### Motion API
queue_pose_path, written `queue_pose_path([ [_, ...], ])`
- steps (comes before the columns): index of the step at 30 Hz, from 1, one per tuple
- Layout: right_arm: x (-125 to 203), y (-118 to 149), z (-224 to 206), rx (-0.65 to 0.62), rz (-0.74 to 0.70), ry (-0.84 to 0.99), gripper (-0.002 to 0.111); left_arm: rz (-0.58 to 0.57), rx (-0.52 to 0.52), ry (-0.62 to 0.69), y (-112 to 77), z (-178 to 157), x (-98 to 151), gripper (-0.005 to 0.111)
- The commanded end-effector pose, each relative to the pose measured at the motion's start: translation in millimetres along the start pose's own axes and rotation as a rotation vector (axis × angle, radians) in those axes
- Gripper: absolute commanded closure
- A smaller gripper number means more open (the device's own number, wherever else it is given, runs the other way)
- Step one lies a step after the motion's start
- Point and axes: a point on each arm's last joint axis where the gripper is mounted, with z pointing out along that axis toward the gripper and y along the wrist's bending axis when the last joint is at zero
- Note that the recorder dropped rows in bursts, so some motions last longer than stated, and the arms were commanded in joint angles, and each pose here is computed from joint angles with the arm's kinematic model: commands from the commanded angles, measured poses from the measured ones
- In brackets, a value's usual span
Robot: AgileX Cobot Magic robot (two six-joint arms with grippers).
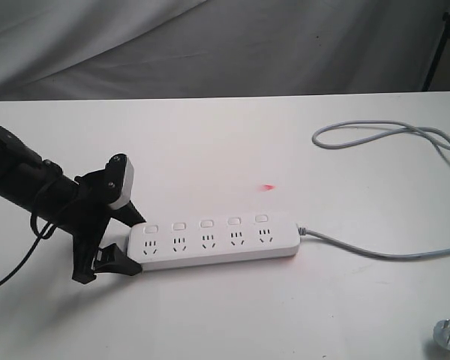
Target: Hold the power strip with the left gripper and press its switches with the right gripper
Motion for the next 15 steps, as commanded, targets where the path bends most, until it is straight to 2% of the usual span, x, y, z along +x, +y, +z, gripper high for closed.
queue_pose_path([
  [1,1.0,-0.6,-0.2,0.007,-0.011,-0.001,0.108,0.018,0.025,0.002,-3.3,1.2,-0.7,0.029],
  [5,1.0,-0.6,-0.2,0.007,-0.011,-0.001,0.108,0.018,-0.014,0.024,0.2,1.2,1.3,0.029],
  [15,1.0,-0.6,-0.2,0.007,-0.011,-0.001,0.108,0.018,-0.005,0.019,-0.6,1.2,0.9,0.029],
])
